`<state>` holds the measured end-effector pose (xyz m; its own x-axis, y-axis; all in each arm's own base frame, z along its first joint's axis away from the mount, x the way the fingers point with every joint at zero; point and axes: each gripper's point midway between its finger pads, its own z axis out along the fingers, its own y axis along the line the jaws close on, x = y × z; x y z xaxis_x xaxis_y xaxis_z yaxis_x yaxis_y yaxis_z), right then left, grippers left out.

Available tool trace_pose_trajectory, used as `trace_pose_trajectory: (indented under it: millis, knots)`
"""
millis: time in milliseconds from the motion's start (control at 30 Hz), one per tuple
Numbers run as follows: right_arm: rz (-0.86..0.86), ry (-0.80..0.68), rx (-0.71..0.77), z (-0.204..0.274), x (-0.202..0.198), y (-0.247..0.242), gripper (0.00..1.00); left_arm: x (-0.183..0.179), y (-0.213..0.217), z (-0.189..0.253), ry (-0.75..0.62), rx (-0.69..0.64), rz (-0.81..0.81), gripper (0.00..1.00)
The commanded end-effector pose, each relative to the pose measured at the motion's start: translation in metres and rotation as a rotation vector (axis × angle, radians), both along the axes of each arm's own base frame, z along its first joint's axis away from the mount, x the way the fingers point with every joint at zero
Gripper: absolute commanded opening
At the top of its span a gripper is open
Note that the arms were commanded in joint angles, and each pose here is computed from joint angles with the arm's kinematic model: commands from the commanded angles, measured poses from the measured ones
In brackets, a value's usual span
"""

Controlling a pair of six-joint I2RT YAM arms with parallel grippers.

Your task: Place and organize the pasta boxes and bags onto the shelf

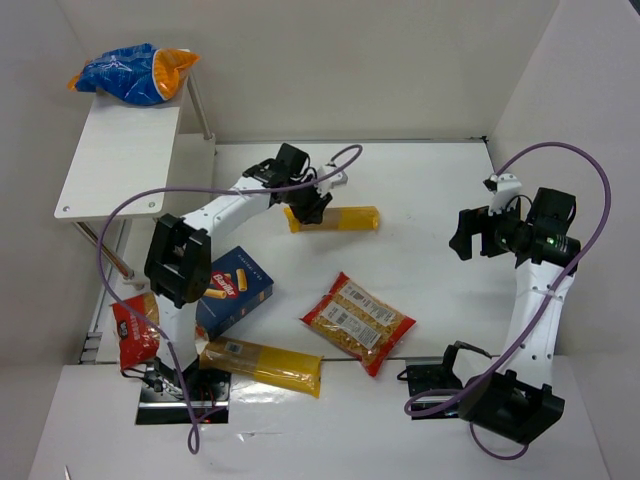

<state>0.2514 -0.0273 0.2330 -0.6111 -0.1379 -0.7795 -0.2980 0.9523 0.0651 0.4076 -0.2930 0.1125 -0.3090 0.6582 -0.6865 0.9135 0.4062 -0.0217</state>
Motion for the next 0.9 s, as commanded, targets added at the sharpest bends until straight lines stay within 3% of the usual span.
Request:
trace_pose_trajectory:
  millis: [0,167,367,867]
  knots:
    - [-0.001,-0.062,-0.01,0.01,0.004,-0.001,1.0,0.017,-0.014,0.09,-0.146,-0.182,0.048,0.0]
    - [-0.006,-0.051,0.001,0.007,0.003,0.0,1.0,0.02,-0.008,0.118,-0.197,-0.211,0.083,0.0]
    - [0.0,-0.062,0.003,0.009,0.002,0.002,1.0,0.013,-0.002,0.107,-0.184,-0.201,0.099,0.0]
    - [0.006,-0.065,0.009,0.012,0.001,0.004,1.0,-0.011,0.048,0.001,-0.135,0.0,0.226,0.0]
